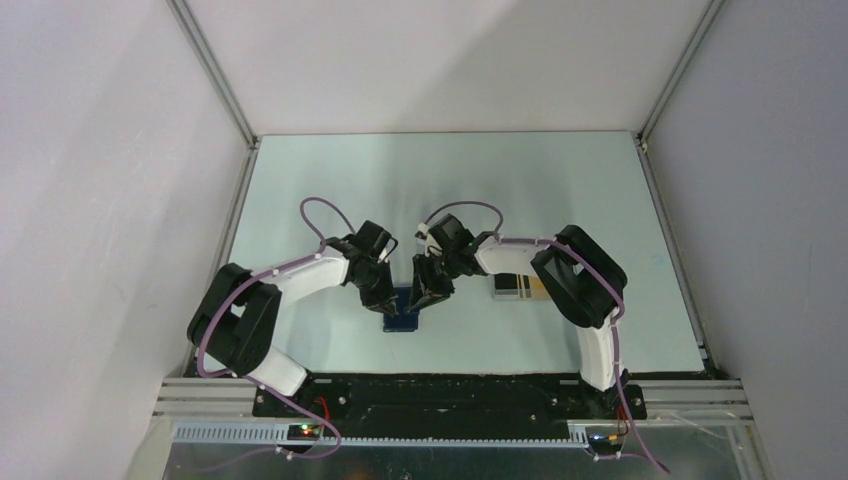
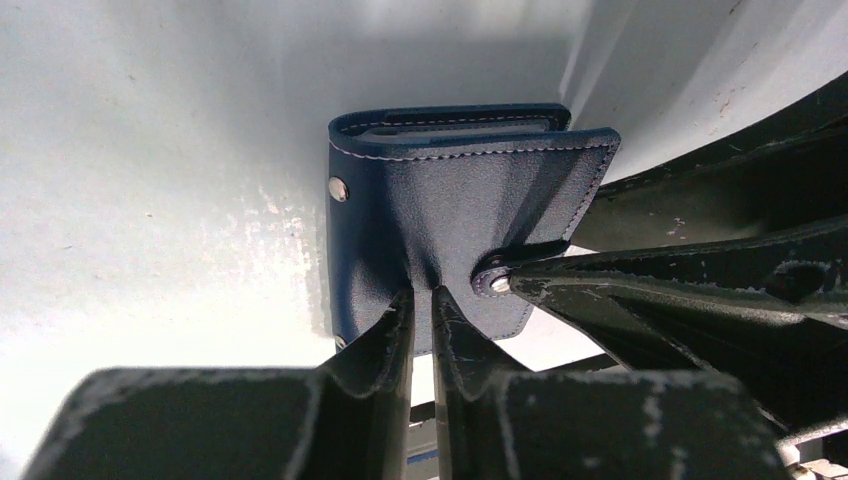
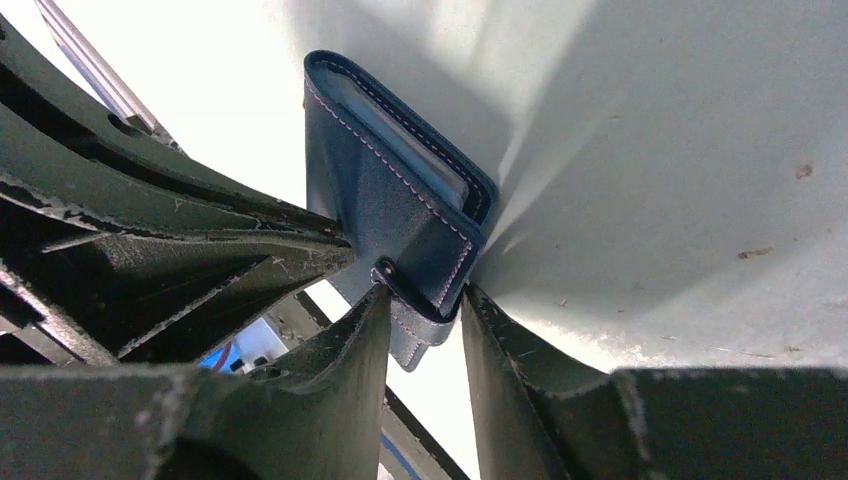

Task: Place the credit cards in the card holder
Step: Close the card holder at the center of the board.

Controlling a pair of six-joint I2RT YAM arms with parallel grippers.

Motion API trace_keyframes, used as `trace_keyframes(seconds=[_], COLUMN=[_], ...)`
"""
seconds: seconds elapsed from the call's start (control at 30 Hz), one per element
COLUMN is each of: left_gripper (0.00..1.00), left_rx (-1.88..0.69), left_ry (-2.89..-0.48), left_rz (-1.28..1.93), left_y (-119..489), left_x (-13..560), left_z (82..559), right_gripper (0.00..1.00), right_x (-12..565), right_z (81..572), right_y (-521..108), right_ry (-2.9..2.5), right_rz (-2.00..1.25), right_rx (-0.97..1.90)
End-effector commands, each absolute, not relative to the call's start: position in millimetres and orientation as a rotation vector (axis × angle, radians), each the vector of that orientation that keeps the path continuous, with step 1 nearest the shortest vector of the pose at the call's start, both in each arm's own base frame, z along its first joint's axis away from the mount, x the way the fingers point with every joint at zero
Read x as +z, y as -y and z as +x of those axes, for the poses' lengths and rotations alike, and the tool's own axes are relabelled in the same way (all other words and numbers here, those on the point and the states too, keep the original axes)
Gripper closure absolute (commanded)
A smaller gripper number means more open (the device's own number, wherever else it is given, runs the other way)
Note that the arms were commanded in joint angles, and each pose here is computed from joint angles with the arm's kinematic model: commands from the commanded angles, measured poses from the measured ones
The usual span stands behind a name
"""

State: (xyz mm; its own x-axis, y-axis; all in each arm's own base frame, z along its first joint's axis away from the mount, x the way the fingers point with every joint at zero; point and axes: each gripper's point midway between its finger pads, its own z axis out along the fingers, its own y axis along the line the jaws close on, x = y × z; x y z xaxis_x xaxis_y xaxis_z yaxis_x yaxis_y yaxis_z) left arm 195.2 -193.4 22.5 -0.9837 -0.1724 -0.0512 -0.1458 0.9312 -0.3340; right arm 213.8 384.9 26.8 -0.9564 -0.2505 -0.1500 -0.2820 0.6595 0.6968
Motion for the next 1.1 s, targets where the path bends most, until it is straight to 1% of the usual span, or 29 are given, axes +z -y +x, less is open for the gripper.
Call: trace_keyframes(seconds=[0.0, 0.23, 0.37, 0.5, 0.67, 0.77, 0.93, 1.07], left_gripper=[0.85, 0.84, 0.83, 0.83, 0.82, 0.80, 0.77, 0.76], left_rx=[-0.508, -0.562, -0.585, -0.587, -0.636, -0.704, -0.812, -0.866], left_ry=[-3.024, -2.990, -2.983, -2.985, -2.970, -2.950, -2.891, -2.864], left_rz=[-0.191, -0.178, -0.172, -0.172, -0.171, -0.191, -0.230, -0.249], left_y=[200, 208, 212, 213, 217, 220, 217, 214], left_x=[13, 25, 28, 27, 32, 38, 52, 54], left_z=[193, 201, 204, 205, 207, 208, 214, 218], right_gripper=[0.63, 0.69, 0.69, 0.69, 0.66, 0.64, 0.56, 0.56], right_x=[4, -7, -17, -14, 5, 25, 50, 52], right_z=[217, 217, 215, 216, 220, 226, 239, 246], right_y=[-382, -378, -374, -374, -377, -379, -376, -372], right_ry=[-2.866, -2.905, -2.944, -2.940, -2.900, -2.857, -2.799, -2.793], right_rz=[-0.443, -0.430, -0.434, -0.434, -0.438, -0.422, -0.390, -0.366], right_rx=[1.079, 1.012, 0.944, 0.945, 1.016, 1.076, 1.132, 1.148])
